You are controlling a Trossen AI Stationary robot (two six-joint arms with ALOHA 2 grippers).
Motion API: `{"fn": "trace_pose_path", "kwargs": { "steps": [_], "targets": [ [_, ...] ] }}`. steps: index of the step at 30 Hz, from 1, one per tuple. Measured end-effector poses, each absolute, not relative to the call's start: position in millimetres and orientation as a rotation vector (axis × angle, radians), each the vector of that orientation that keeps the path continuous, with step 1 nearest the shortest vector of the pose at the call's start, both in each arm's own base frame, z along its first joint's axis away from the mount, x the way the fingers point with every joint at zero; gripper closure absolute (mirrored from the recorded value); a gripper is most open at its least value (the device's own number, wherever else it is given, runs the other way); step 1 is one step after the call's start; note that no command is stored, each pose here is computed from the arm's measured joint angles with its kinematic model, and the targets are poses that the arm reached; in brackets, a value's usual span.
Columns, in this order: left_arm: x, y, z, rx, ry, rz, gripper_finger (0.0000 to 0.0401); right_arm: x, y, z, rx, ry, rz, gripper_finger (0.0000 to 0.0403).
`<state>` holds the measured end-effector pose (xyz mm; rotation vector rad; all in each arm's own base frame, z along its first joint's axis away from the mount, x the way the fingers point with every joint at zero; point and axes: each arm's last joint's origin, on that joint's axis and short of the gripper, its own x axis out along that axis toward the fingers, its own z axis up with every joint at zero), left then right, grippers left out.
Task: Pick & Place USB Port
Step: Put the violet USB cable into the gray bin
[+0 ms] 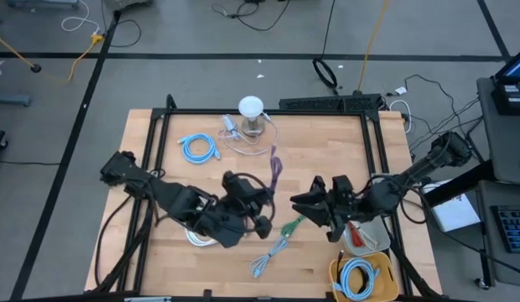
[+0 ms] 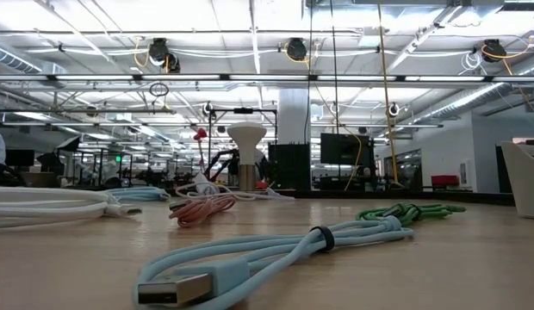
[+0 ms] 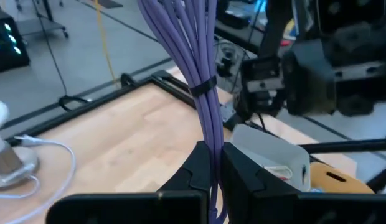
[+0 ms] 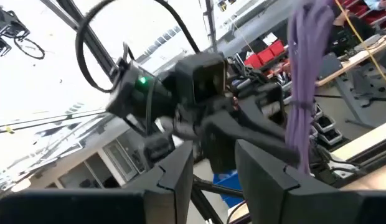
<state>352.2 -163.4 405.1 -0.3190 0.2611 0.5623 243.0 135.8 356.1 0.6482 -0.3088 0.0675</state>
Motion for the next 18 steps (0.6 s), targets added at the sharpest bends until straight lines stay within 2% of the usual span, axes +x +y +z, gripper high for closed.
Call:
{"fn": "trace_pose_path", "kwargs": {
  "steps": [7, 18],
  "targets": [
    [351, -167, 422, -0.357, 0.211, 0.445, 0.0386, 243, 136, 356, 0.637, -0.307, 0.063, 0.0291],
    [361, -188, 410, -0.384, 0.241, 0.32, 0.0386, 246, 132, 355, 0.615, -0.3, 0.039, 0.0291]
  ]
}}
